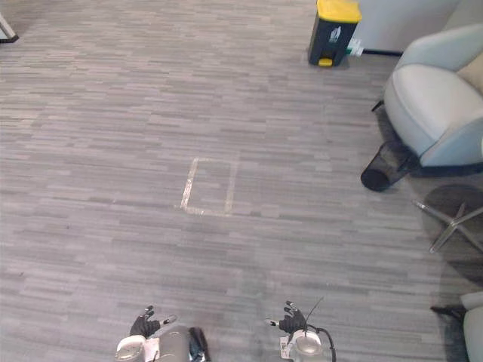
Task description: Organize the slippers on the shoe rack
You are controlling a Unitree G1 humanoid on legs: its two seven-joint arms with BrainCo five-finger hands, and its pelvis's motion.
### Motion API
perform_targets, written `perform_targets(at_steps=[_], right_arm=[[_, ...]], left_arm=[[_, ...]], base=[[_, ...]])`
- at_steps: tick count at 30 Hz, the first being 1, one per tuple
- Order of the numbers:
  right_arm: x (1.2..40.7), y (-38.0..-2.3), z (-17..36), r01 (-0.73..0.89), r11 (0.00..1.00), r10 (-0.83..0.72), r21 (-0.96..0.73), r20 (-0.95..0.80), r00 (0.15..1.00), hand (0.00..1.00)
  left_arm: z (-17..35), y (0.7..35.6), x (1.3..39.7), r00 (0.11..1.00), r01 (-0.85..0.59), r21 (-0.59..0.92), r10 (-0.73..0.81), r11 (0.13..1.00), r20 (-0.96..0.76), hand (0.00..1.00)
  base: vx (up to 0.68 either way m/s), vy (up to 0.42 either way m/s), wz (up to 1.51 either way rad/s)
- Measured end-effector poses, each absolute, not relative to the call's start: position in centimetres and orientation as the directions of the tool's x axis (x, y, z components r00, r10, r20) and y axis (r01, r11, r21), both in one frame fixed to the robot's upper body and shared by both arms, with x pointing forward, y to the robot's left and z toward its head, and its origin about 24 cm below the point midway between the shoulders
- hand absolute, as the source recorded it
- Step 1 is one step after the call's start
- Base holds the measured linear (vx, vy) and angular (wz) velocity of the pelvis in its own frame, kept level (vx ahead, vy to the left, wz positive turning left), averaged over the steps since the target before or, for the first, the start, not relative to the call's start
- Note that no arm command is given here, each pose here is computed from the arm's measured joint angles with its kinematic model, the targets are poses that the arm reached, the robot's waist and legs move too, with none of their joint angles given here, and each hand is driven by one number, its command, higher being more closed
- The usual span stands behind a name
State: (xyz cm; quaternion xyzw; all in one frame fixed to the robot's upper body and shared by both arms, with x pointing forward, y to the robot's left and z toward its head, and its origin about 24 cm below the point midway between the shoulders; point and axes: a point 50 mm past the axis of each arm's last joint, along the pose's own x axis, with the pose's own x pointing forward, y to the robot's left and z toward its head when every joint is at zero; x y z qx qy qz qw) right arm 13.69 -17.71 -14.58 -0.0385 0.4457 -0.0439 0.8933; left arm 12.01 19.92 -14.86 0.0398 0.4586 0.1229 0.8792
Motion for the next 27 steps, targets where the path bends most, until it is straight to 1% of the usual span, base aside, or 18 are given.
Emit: perform_targets(at_steps=[1,3,4,8,9,10,11,12,13,16,17,19,26,27], right_arm=[[13.9,-17.3,-14.5,0.047,0.994,-0.103,-0.094,-0.790,0.605,0.00],[14.2,-17.9,-14.4,0.041,0.994,-0.109,-0.106,-0.784,0.611,0.00],[14.9,-18.8,-13.9,0.039,0.991,-0.125,-0.130,-0.762,0.635,0.00],[16.4,-19.2,-12.7,0.043,0.989,-0.133,-0.144,-0.701,0.701,0.00],[16.6,-19.1,-12.6,0.042,0.989,-0.130,-0.142,-0.698,0.705,0.00],[17.3,-19.7,-12.3,0.060,0.986,-0.150,-0.153,-0.687,0.711,0.00],[17.5,-19.8,-12.3,0.062,0.986,-0.154,-0.156,-0.686,0.711,0.00],[17.3,-20.1,-12.4,0.072,0.985,-0.163,-0.159,-0.691,0.704,0.00],[16.8,-20.7,-12.6,0.112,0.982,-0.189,-0.155,-0.701,0.687,0.00],[15.7,-21.2,-13.1,0.103,0.980,-0.197,-0.172,-0.730,0.655,0.00],[15.0,-21.4,-13.4,0.112,0.978,-0.207,-0.176,-0.744,0.635,0.00],[14.7,-21.6,-13.5,0.127,0.976,-0.216,-0.176,-0.753,0.622,0.00],[13.6,-21.2,-14.3,0.137,0.976,-0.218,-0.170,-0.790,0.573,0.00],[13.5,-20.7,-14.5,0.130,0.978,-0.209,-0.164,-0.796,0.568,0.00]], left_arm=[[-14.8,20.1,12.2,0.550,-0.167,0.190,0.251,0.968,-0.797,0.00],[-14.9,19.5,12.5,0.551,-0.146,0.181,0.232,0.973,-0.802,0.00],[-15.0,18.6,12.4,0.550,-0.141,0.159,0.211,0.977,-0.809,0.00],[-14.8,17.9,13.5,0.577,-0.111,0.147,0.184,0.983,-0.795,0.00],[-14.7,18.0,13.6,0.579,-0.111,0.149,0.186,0.983,-0.794,0.00],[-14.7,17.0,13.9,0.584,-0.102,0.125,0.161,0.987,-0.796,0.00],[-14.7,16.8,14.1,0.589,-0.100,0.118,0.154,0.988,-0.793,0.00],[-14.4,16.3,14.6,0.609,-0.093,0.109,0.143,0.990,-0.780,0.00],[-14.5,16.1,14.5,0.604,-0.086,0.104,0.135,0.991,-0.786,0.00],[-14.7,15.8,14.1,0.595,-0.079,0.104,0.130,0.991,-0.793,0.00],[-14.7,15.9,14.1,0.596,-0.096,0.102,0.139,0.990,-0.791,0.00],[-14.7,16.4,13.8,0.587,-0.124,0.104,0.158,0.987,-0.794,0.00],[-14.2,17.6,14.4,0.613,-0.136,0.129,0.185,0.982,-0.768,0.00],[-14.3,18.0,14.3,0.607,-0.136,0.142,0.196,0.980,-0.770,0.00]], base=[[0.44,0.108,0.21],[0.53,0.032,-0.12],[0.65,0.035,-0.15],[0.55,-0.084,0.13],[0.77,-0.225,0.44],[0.61,-0.145,0.39],[0.65,-0.134,0.46],[0.42,-0.065,0.62],[0.41,-0.104,0.78],[0.33,-0.108,0.62],[0.48,-0.098,0.59],[0.43,-0.012,0.17],[0.33,0.193,-0.51],[0.43,0.221,-0.58]])
